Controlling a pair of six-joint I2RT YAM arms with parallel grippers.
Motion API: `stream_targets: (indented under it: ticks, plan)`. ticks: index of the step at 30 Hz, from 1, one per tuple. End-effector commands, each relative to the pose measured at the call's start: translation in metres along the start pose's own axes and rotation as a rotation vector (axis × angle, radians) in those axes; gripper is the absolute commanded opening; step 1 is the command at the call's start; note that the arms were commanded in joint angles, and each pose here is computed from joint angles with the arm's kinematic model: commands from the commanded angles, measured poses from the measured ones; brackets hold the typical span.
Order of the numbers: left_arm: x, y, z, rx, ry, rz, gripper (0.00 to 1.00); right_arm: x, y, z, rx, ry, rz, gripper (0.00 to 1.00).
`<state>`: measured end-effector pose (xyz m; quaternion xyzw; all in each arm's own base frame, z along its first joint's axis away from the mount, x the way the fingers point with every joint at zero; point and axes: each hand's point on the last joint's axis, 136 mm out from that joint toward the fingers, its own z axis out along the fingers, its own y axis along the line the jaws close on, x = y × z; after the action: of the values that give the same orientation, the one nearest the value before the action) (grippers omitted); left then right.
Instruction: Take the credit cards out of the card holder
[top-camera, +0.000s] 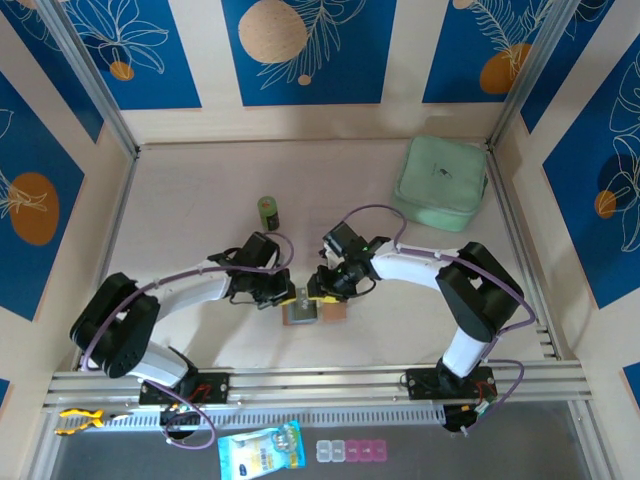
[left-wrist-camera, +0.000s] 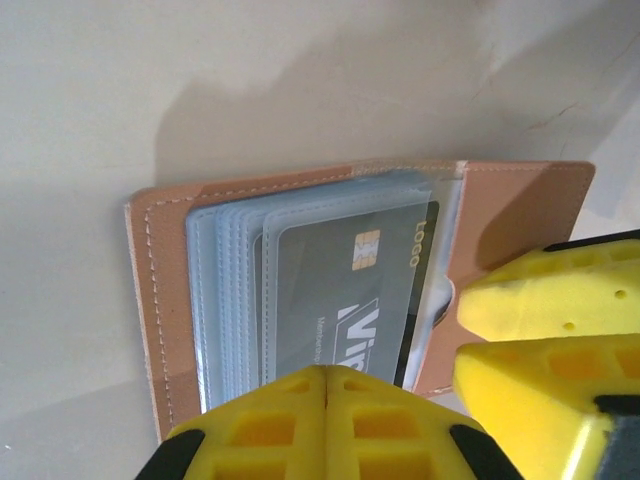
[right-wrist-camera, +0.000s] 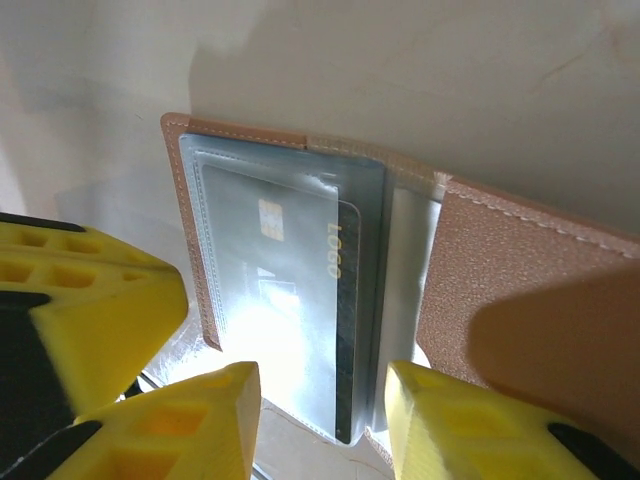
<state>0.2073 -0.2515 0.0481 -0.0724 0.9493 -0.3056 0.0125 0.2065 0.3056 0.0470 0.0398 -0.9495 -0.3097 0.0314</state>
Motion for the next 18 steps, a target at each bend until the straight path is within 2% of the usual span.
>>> stream_targets:
  ticks: [1,5,18]
  plan:
    - [0.008,0.001,0.005,-0.017,0.043,0.019,0.06,0.004,0.009,-0.002,-0.068,0.026,0.002,0.38]
    - [0.008,0.015,0.006,-0.076,0.030,0.022,0.06,0.005,0.011,0.001,-0.090,0.037,0.015,0.37]
    - [0.012,0.031,0.014,-0.126,0.053,-0.008,0.05,0.006,0.012,0.008,-0.114,0.070,0.016,0.37]
